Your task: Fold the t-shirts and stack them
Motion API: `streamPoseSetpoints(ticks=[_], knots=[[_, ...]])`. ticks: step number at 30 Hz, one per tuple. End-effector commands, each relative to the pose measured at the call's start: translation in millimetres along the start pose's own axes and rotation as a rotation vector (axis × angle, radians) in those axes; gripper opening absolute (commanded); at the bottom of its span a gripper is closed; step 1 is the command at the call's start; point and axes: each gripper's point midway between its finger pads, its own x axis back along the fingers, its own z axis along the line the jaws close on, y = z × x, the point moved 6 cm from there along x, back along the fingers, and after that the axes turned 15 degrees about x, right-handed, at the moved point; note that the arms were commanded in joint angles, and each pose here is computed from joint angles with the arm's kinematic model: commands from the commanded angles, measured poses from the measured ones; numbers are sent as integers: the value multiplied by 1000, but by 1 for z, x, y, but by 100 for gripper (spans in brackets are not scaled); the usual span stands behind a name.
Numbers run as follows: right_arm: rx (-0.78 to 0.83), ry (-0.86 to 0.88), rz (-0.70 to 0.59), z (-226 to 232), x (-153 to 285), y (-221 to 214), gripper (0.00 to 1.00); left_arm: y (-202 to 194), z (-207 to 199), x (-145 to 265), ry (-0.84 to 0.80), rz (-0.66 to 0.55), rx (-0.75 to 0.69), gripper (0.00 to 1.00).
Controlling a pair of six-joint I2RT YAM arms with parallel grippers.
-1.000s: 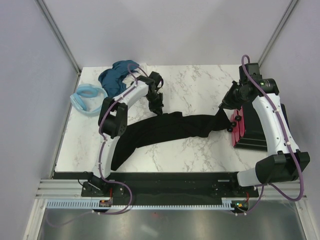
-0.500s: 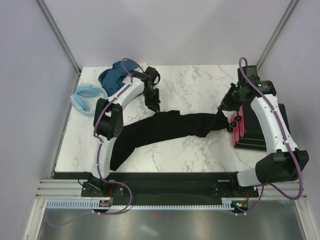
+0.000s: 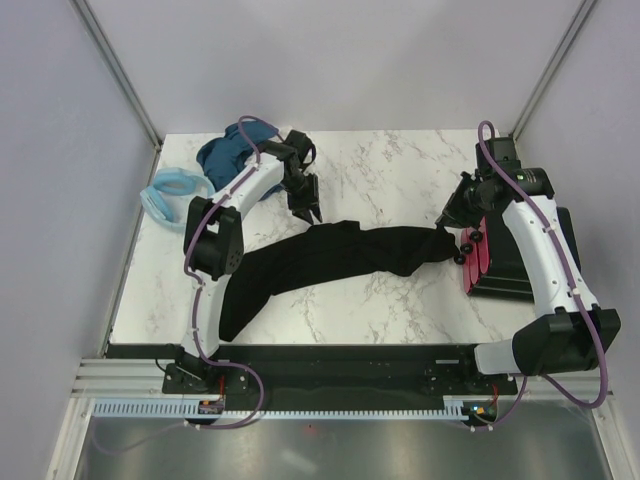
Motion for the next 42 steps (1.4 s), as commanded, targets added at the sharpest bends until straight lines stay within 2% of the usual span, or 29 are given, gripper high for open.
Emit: streamPoseSetpoints(ticks=[1,11,14,15,21,29,31,37,38,40,41,42], knots=[[12,9,-27,-1,4,2,0,-6,-4,8,-36,17,-41,34],[6,3,-22,-2,-1,4,0,-24,10,-8,-10,79,-45,33],[4,3,-24,-2,-1,5,0,-24,10,-9,-7,77,-49,16],[1,2,-24,-2,-1,5,0,-22,9,-8,-10,71,-52,2],[0,0,-25,-2,-2,5,0,-17,5,1,0,17,-57,2],[5,-35,-54,-10,-2,11,0,-6,5,61,34,-186,-33,2],[7,-43,-62,-13,-1,14,0,-7,10,75,36,-206,-8,2],[5,-36,-82,-18,4,17,0,-19,24,81,60,-205,-17,2],[9,-34,-81,-18,3,16,0,-22,25,78,54,-177,-33,3],[10,-31,-82,-18,5,14,0,-27,32,68,69,-145,-37,20],[9,-28,-85,-18,6,13,0,-28,36,63,78,-140,-38,34],[8,-26,-86,-17,6,12,0,-32,44,54,101,-116,-35,38]])
